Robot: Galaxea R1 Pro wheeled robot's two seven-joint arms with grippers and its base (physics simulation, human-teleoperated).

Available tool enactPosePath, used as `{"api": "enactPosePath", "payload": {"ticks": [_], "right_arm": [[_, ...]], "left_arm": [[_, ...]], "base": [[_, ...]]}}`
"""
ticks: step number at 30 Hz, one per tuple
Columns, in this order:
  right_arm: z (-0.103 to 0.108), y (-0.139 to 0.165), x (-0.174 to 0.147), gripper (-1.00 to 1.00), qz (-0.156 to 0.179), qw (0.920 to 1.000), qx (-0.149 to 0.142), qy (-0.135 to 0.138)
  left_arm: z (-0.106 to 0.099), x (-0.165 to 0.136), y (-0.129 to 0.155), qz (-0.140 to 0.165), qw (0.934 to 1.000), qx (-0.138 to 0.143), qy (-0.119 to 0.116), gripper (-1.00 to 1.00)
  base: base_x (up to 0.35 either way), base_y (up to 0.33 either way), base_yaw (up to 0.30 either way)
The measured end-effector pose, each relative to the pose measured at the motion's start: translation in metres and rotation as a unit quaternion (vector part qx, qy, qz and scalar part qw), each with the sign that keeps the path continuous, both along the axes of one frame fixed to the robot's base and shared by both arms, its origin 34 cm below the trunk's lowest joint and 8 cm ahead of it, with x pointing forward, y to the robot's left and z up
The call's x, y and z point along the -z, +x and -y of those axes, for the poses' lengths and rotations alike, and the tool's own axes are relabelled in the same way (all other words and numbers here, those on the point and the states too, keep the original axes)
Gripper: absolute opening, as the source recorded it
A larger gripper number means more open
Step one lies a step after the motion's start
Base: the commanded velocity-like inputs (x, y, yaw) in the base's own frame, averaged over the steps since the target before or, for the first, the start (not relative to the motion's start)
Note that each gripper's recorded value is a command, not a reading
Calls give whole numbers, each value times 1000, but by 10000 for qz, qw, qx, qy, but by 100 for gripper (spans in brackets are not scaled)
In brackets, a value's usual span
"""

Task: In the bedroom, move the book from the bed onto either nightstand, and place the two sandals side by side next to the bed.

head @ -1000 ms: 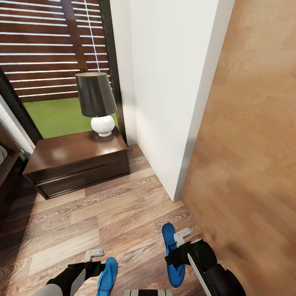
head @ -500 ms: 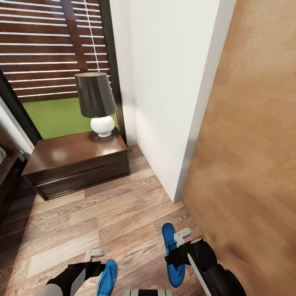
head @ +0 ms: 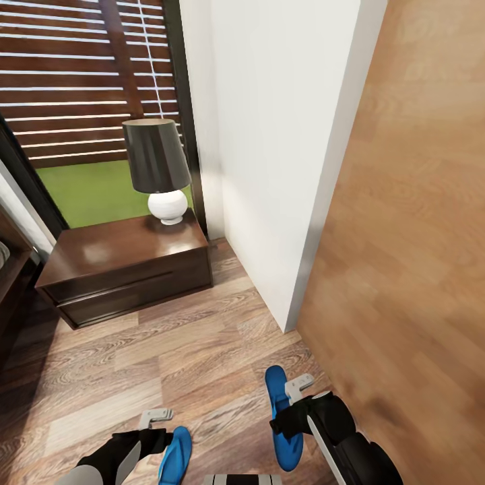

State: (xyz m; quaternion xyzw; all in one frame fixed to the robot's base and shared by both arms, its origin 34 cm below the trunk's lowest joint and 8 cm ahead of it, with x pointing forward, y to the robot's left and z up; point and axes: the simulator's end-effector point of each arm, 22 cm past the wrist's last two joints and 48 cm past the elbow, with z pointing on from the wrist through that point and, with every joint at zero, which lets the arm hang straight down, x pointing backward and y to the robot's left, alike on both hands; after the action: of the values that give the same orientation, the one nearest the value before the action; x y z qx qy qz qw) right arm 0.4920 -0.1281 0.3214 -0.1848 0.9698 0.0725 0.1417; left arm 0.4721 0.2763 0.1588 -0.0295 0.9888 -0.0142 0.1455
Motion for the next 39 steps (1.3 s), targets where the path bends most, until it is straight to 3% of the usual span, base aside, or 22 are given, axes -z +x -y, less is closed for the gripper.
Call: {"api": "enactPosePath", "payload": {"ticks": [9, 27, 39], "right_arm": [[0, 0, 0, -100, -6, 10000, 0, 4], [0, 0, 0, -100, -5, 10000, 1, 6], [0, -5, 11, -100, -131, 9999, 2, 12]], "left_arm": [[2, 0, 0, -2, 9998, 171, 56, 100], [2, 0, 2, 41, 9998, 191, 65, 100], [2, 10, -7, -84, 9998, 191, 63, 100]], "base": [[38, 0, 0], [3, 0, 0], [0, 0, 0]]}}
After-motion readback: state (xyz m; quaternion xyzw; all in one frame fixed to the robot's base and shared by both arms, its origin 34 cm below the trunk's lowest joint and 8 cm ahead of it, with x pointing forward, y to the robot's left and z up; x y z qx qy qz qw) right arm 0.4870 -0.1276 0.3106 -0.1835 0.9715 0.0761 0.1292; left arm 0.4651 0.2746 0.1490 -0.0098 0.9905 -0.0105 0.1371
